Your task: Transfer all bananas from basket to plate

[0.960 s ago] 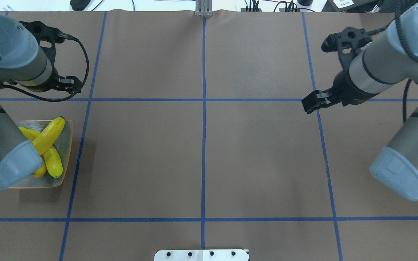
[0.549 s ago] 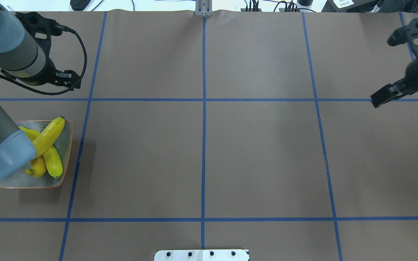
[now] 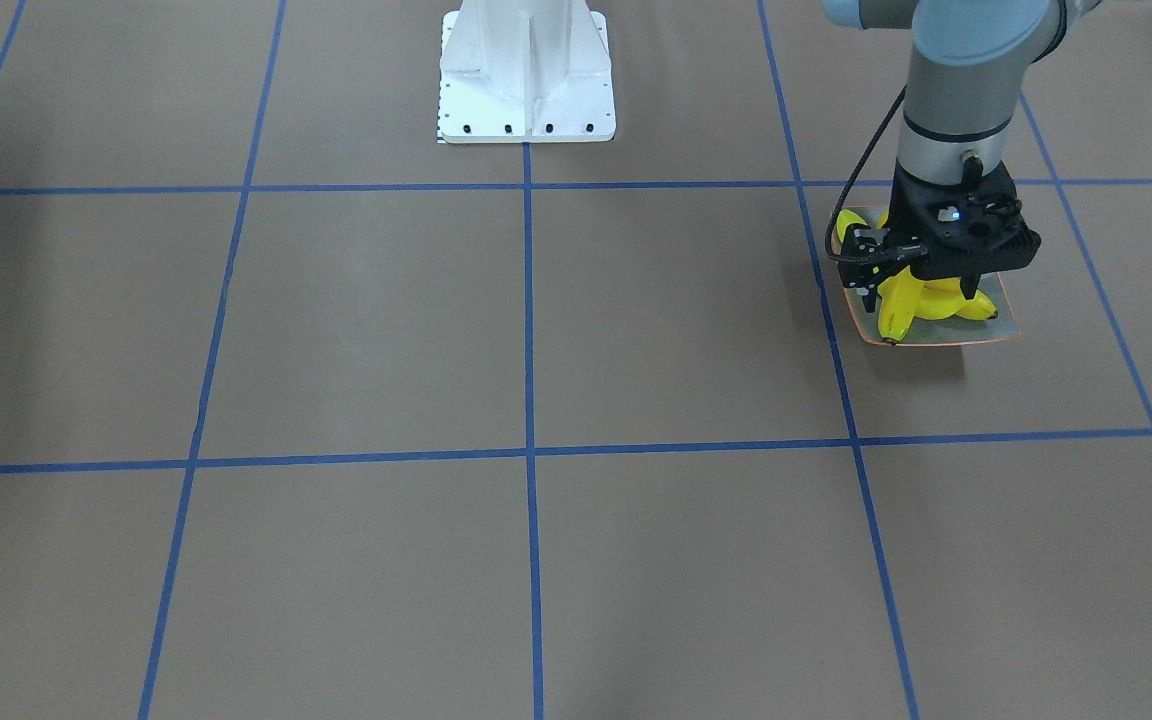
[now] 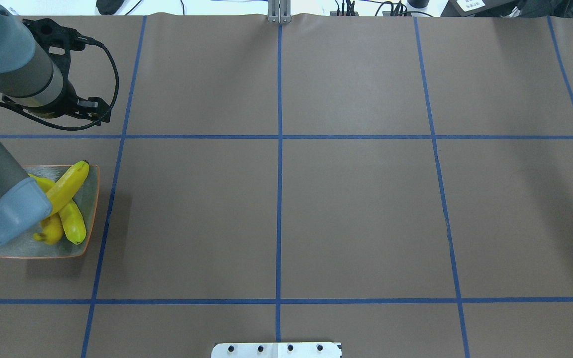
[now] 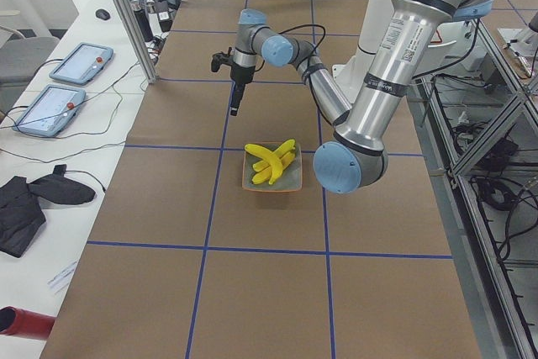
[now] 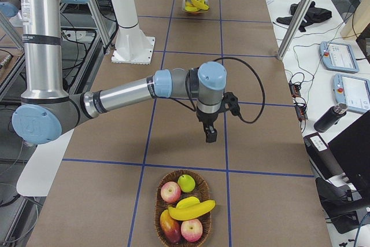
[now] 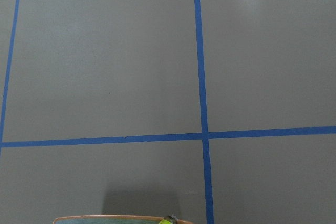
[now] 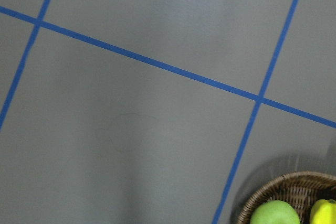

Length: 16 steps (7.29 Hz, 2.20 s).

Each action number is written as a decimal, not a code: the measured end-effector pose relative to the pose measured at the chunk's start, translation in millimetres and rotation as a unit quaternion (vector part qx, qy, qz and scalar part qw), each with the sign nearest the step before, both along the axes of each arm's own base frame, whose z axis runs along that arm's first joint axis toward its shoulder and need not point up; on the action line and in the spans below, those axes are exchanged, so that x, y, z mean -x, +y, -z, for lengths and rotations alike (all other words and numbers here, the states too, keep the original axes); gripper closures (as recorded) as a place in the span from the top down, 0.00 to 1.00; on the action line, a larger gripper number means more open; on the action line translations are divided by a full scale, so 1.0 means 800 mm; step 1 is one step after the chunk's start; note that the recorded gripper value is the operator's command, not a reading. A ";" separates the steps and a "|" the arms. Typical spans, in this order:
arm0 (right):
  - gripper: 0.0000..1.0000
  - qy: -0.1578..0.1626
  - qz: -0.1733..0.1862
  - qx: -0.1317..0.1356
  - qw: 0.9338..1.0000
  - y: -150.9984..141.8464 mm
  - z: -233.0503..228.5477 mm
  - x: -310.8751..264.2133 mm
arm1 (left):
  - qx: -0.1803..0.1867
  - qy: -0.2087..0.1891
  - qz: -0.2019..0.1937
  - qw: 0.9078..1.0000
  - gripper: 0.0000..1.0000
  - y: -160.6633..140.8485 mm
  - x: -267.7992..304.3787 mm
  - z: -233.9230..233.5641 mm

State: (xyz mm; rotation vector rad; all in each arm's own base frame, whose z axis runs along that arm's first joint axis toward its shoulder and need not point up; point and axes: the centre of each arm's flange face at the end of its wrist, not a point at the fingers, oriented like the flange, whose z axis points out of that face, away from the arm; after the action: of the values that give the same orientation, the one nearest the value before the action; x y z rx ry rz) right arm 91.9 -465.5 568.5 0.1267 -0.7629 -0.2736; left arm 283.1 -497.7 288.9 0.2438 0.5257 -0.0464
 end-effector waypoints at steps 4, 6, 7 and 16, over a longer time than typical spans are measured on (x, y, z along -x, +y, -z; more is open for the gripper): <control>0.99 -0.022 0.010 0.068 0.997 0.008 -0.225 -0.054 | 0.001 0.000 0.000 1.000 1.00 -0.002 -0.004 0.001; 0.99 -0.015 0.017 0.082 0.996 0.028 -0.282 -0.053 | 0.000 0.001 0.000 1.000 1.00 -0.002 -0.005 0.003; 0.99 -0.002 0.021 0.089 0.996 0.038 -0.294 -0.055 | -0.001 0.002 0.000 1.000 1.00 -0.003 -0.005 0.005; 0.98 0.045 0.061 0.117 0.990 0.049 -0.342 -0.028 | -0.001 0.001 0.000 1.000 1.00 -0.016 -0.018 0.011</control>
State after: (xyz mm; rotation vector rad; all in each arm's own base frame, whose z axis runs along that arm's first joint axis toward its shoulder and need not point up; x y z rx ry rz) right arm 113.9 -425.9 842.1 -0.1540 -0.7077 -0.3018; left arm 297.4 -510.5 280.3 0.2456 0.5273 -0.0457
